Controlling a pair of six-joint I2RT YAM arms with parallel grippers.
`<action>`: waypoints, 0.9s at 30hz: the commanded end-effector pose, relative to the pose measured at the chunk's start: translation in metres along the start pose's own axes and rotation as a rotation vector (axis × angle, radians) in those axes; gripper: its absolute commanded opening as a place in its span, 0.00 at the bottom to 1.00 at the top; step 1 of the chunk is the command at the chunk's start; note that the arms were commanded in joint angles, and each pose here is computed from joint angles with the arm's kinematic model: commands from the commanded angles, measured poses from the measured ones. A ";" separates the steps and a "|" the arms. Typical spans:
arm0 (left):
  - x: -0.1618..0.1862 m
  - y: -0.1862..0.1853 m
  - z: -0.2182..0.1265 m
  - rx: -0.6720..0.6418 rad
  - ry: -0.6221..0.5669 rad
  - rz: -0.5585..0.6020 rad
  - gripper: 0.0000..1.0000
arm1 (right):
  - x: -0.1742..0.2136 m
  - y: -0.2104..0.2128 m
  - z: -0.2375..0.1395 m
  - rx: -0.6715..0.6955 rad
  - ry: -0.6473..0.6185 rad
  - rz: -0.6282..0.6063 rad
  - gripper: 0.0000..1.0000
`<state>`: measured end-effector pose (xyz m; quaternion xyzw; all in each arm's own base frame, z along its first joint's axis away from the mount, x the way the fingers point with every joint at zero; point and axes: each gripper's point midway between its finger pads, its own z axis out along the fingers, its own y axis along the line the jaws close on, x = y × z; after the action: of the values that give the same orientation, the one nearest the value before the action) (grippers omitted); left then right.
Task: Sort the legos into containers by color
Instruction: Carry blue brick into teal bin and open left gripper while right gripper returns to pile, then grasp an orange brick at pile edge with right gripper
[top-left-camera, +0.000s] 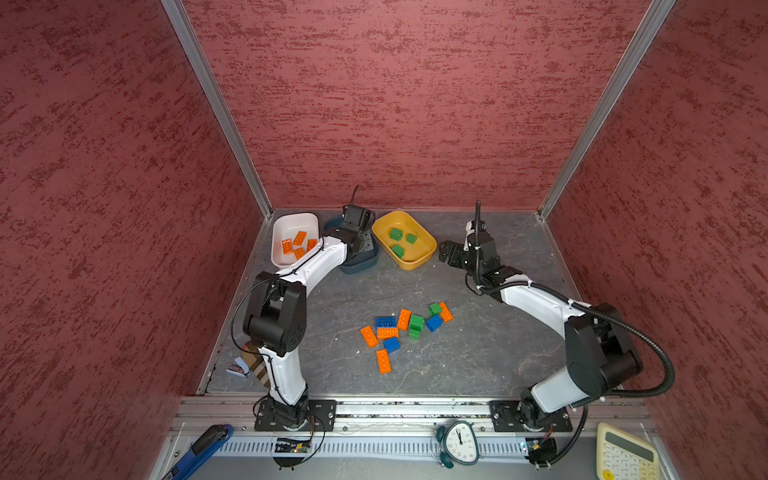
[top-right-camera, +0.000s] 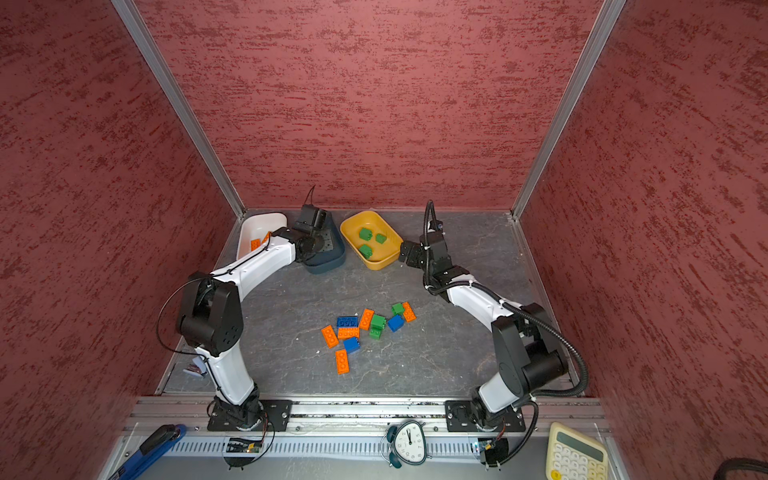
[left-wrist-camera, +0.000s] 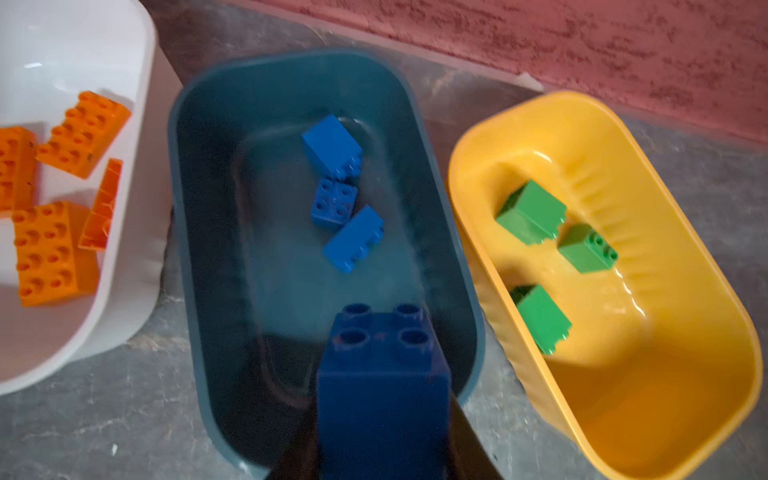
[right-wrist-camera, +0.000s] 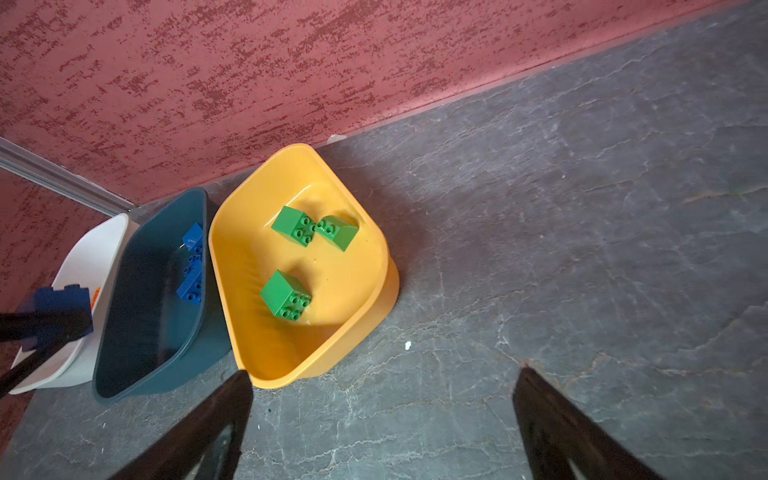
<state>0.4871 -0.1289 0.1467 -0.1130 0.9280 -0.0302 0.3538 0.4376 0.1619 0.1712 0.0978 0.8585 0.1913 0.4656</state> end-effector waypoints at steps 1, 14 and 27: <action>-0.017 0.008 0.019 -0.037 -0.034 0.003 0.21 | -0.012 -0.001 -0.009 0.015 -0.046 0.018 0.99; -0.048 0.024 0.048 -0.102 -0.031 -0.028 0.65 | 0.060 -0.008 -0.011 -0.046 0.221 -0.061 0.98; -0.049 0.005 0.010 0.011 -0.066 -0.041 0.99 | 0.176 -0.052 -0.054 0.112 0.667 -0.161 0.77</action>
<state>0.5313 -0.1068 0.1477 -0.1337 0.9220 -0.0218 0.3628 0.3328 0.1710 0.0594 0.0068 0.9607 0.1543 0.2306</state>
